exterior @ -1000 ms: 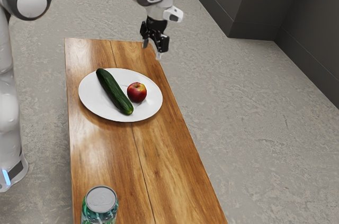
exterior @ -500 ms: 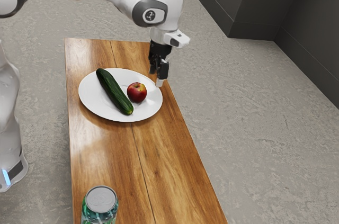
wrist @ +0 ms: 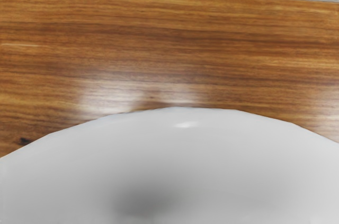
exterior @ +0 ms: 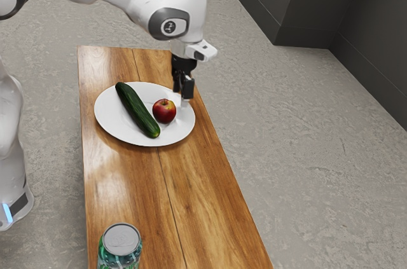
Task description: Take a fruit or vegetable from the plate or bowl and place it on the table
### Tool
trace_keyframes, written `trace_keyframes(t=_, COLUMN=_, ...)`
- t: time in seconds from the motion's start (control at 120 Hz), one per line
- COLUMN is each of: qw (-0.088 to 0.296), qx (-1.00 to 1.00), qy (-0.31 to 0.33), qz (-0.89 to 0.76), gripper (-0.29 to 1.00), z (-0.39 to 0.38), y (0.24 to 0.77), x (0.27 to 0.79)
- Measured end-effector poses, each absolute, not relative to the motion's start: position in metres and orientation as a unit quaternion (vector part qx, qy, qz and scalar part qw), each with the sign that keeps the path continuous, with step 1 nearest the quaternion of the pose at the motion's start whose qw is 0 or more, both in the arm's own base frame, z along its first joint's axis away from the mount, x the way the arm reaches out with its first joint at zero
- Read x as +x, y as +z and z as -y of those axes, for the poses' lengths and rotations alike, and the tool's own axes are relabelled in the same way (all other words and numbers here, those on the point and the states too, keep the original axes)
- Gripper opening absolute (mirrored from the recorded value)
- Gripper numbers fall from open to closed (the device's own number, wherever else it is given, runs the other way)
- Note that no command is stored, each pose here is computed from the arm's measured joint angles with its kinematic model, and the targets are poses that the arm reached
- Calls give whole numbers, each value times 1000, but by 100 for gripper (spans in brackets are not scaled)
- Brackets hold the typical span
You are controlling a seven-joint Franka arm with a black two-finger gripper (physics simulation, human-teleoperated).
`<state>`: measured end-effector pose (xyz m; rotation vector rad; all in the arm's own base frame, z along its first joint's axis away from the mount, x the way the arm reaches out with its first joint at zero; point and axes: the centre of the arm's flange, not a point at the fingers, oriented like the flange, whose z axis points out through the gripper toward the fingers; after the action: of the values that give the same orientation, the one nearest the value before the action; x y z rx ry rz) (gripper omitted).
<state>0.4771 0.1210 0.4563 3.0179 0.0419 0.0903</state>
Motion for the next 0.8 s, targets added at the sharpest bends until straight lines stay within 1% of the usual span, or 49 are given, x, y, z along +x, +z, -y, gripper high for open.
trace_keyframes(t=0.45, qw=64, qx=998, qy=25, qz=-12, gripper=70, z=-124, y=441, x=467)
trace_keyframes(t=0.8, qw=84, qx=996, qy=27, qz=-10, gripper=70, z=-106, y=439, x=449)
